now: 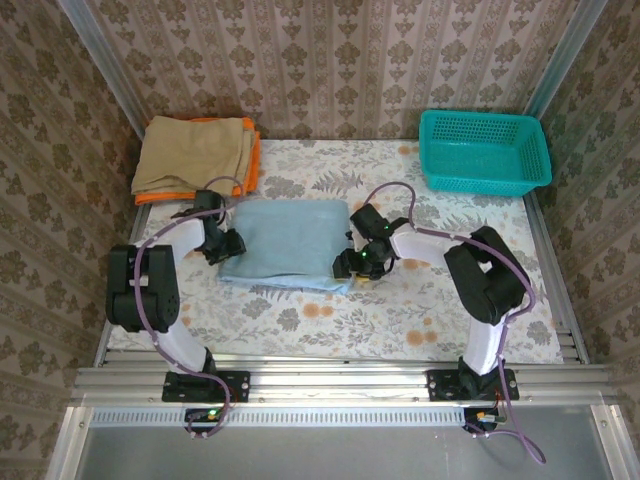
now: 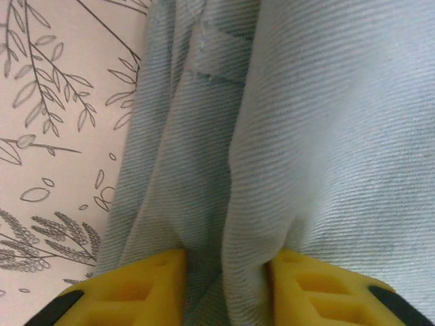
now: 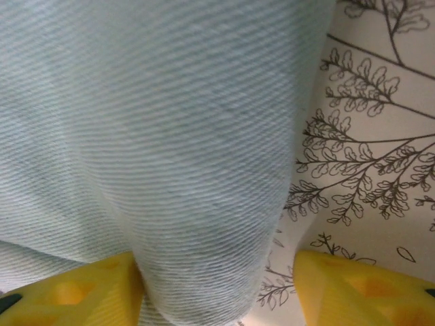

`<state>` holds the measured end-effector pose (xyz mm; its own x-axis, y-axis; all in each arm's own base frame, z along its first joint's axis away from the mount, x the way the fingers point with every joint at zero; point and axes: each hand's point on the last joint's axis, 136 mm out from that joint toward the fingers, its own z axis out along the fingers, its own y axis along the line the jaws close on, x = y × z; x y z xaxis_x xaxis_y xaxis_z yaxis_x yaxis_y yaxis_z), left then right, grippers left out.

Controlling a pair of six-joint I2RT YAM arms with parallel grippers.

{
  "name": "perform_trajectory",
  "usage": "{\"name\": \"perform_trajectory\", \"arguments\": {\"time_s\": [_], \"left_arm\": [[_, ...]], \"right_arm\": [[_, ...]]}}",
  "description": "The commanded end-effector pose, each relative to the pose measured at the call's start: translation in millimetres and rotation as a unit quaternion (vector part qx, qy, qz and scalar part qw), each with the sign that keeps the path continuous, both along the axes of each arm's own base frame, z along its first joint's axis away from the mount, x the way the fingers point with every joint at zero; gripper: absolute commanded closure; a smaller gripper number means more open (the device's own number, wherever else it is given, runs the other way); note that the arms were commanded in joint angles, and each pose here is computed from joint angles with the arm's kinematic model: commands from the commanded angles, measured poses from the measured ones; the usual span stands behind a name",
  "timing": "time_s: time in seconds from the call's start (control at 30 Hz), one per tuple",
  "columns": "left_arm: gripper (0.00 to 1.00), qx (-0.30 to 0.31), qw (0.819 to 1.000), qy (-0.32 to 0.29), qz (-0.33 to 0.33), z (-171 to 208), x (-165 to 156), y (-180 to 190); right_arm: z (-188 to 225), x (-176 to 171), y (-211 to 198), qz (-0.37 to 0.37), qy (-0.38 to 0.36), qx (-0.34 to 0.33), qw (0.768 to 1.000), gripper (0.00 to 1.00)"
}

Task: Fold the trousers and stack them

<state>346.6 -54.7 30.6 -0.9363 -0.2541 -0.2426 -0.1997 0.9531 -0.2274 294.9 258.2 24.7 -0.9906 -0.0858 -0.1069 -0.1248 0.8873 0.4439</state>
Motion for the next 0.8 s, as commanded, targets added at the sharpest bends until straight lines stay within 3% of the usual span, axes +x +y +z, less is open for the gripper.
{"name": "perform_trajectory", "arguments": {"time_s": [0.0, 0.23, 0.43, 0.53, 0.67, 0.77], "left_arm": [[0.48, 0.028, 0.999, 0.007, 0.03, -10.5, -6.7, 18.1], [0.37, 0.032, 0.999, -0.027, 0.012, 37.0, -13.8, -2.5], [0.35, 0.05, 0.995, -0.083, -0.009, 87.4, -36.6, -34.6], [0.36, 0.026, 0.996, -0.086, -0.011, 82.9, -55.0, -55.7], [0.35, 0.017, 0.998, -0.067, -0.008, 54.7, -79.7, -75.5], [0.36, -0.01, 0.998, -0.062, 0.008, 32.6, -89.5, -85.9]], "right_arm": [[-30.7, -28.3, -29.1, 0.024, 0.035, -0.107, 0.993, 0.38], [-25.9, -32.6, -23.2, 0.037, 0.038, -0.103, 0.993, 0.37], [53.4, -3.9, -18.5, 0.021, -0.036, -0.038, 0.998, 0.37], [84.3, 22.7, -27.9, 0.013, -0.084, -0.044, 0.995, 0.37], [92.0, 69.3, -27.8, 0.012, -0.129, -0.08, 0.988, 0.38], [88.8, 110.3, -9.3, 0.005, -0.141, -0.068, 0.988, 0.52]]}}
